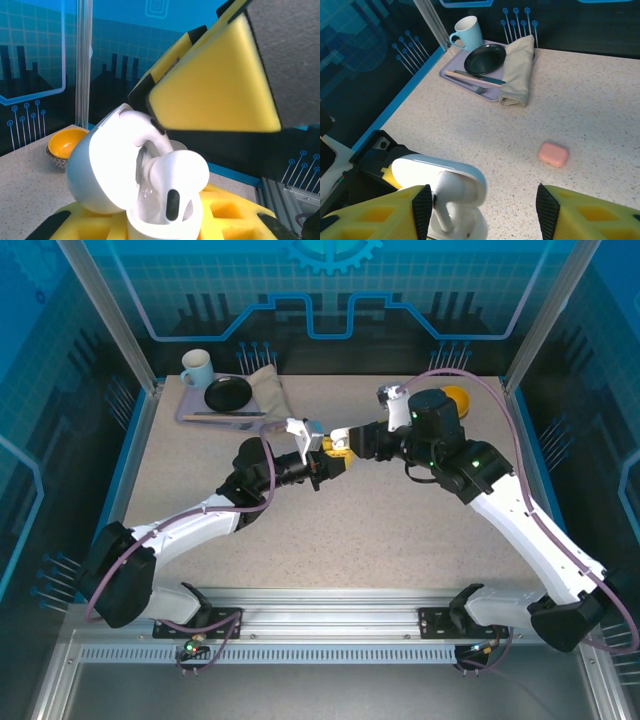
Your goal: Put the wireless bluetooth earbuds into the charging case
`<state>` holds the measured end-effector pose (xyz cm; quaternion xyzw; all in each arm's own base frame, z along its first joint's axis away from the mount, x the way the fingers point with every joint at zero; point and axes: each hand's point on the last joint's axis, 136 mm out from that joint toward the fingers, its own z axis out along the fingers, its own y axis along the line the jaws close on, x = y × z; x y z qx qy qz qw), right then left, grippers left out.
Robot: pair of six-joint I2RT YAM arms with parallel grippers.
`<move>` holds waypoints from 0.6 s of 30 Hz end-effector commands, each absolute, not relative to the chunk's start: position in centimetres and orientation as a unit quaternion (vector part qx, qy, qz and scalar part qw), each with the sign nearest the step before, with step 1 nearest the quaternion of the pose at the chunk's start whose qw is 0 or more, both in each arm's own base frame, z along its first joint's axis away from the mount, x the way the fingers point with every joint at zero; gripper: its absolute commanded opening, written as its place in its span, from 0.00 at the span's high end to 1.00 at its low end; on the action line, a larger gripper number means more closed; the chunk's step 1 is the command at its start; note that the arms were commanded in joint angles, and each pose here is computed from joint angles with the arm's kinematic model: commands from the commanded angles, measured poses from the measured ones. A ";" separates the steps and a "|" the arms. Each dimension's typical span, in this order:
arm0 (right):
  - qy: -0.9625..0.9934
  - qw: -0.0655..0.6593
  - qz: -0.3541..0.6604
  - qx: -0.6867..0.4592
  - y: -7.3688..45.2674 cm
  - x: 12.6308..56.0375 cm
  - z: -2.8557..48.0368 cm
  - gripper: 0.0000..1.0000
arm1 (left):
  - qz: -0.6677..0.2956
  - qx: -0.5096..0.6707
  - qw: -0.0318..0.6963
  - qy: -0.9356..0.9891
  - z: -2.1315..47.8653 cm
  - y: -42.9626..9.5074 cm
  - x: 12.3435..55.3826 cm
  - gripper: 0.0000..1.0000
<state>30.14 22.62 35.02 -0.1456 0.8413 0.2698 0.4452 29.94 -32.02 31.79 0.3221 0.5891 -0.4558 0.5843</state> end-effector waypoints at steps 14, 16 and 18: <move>0.830 0.438 0.319 -0.133 22.6 29.1 37.1 0.41 | -0.462 0.333 0.601 0.560 33.9 -32.1 29.5 1.00; 0.832 0.435 0.318 -0.134 22.8 29.3 36.9 0.40 | -0.462 0.332 0.601 0.561 33.9 -32.1 29.6 1.00; 0.832 0.432 0.319 -0.138 23.2 29.3 36.7 0.41 | -0.462 0.333 0.601 0.561 33.9 -32.1 29.5 1.00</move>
